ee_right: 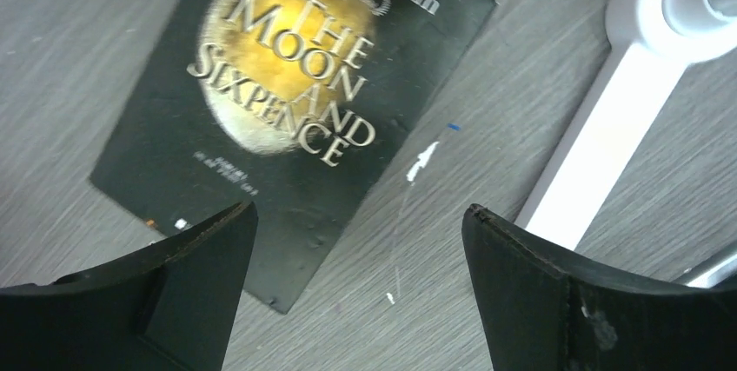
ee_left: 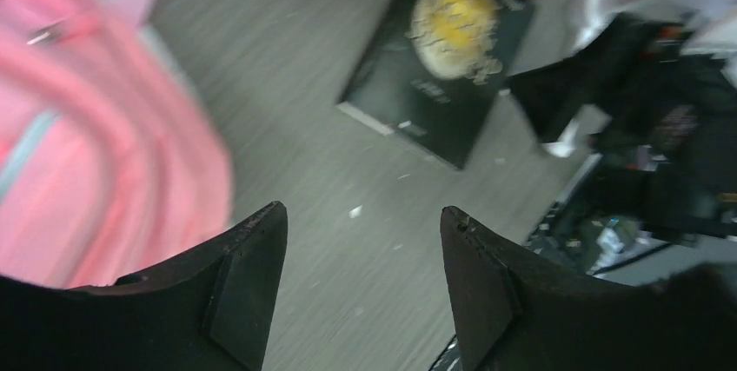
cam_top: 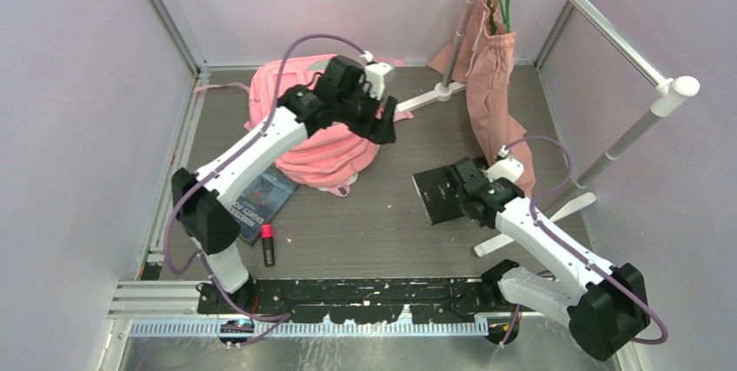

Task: Pack the student bag
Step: Adjust the book at the center of the board.

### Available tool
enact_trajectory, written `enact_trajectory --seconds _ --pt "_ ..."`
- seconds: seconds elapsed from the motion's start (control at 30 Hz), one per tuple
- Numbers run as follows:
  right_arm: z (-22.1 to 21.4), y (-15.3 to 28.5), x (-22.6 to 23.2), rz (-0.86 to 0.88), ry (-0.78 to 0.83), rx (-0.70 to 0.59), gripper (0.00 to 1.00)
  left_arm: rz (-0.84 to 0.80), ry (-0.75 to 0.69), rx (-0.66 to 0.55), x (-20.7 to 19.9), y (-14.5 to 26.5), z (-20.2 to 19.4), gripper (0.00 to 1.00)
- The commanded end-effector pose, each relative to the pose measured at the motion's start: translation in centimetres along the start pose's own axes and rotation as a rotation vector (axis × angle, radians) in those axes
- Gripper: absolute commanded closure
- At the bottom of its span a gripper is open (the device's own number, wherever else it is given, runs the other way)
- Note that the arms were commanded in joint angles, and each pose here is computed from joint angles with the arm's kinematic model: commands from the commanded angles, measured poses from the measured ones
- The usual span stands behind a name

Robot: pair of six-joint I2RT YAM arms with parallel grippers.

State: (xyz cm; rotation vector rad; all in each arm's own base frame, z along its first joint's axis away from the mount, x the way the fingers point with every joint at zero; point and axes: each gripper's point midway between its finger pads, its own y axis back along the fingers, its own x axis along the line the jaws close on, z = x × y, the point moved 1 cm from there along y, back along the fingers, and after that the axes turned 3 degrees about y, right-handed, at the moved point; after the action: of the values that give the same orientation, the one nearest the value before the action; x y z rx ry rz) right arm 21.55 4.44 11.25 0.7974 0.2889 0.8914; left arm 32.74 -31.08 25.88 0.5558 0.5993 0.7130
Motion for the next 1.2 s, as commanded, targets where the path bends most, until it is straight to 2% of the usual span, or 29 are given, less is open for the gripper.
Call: enact_trajectory --seconds 0.0,0.1,0.23,0.43,0.57,0.73,0.87,0.93,1.03,1.17 --pt "-0.7 -1.8 -0.4 -0.014 -0.163 0.022 0.08 -0.2 0.053 -0.009 -4.4 -5.3 0.9 0.35" --pt "-2.4 -3.3 0.1 0.02 -0.217 0.089 0.1 -0.271 0.102 0.035 -4.9 -9.7 -0.3 0.35" --pt "-3.5 -4.3 0.6 0.102 -0.278 0.081 0.11 -0.333 0.161 0.061 -5.0 -14.7 -1.6 0.36" --pt "-4.5 -5.0 0.7 0.135 -0.281 0.087 0.19 -0.306 0.16 0.094 -4.9 -19.6 -2.9 0.38" --pt "-5.0 -5.9 0.9 0.137 -0.304 0.103 0.28 -0.328 0.192 0.175 -5.0 -22.0 -4.6 0.42" --pt "-5.4 -6.9 1.8 0.162 -0.306 0.123 0.41 -0.321 0.178 0.217 -5.4 -22.4 -6.6 0.49" --pt "-6.3 -7.4 2.3 0.167 -0.28 0.165 0.59 -0.325 0.195 0.259 -5.4 -21.7 -8.3 0.67" --pt "-6.7 -7.5 2.8 0.183 -0.271 0.186 0.69 -0.297 0.177 0.299 -5.0 -20.9 -9.5 0.69" --pt "-7.4 -7.5 3.1 0.197 -0.238 0.221 0.81 -0.253 0.158 0.345 -4.1 -20.0 -11.4 0.78" --pt "-8.0 -7.3 3.7 0.228 -0.181 0.264 0.86 -0.244 0.193 0.408 -4.2 -18.4 -13.8 0.84"
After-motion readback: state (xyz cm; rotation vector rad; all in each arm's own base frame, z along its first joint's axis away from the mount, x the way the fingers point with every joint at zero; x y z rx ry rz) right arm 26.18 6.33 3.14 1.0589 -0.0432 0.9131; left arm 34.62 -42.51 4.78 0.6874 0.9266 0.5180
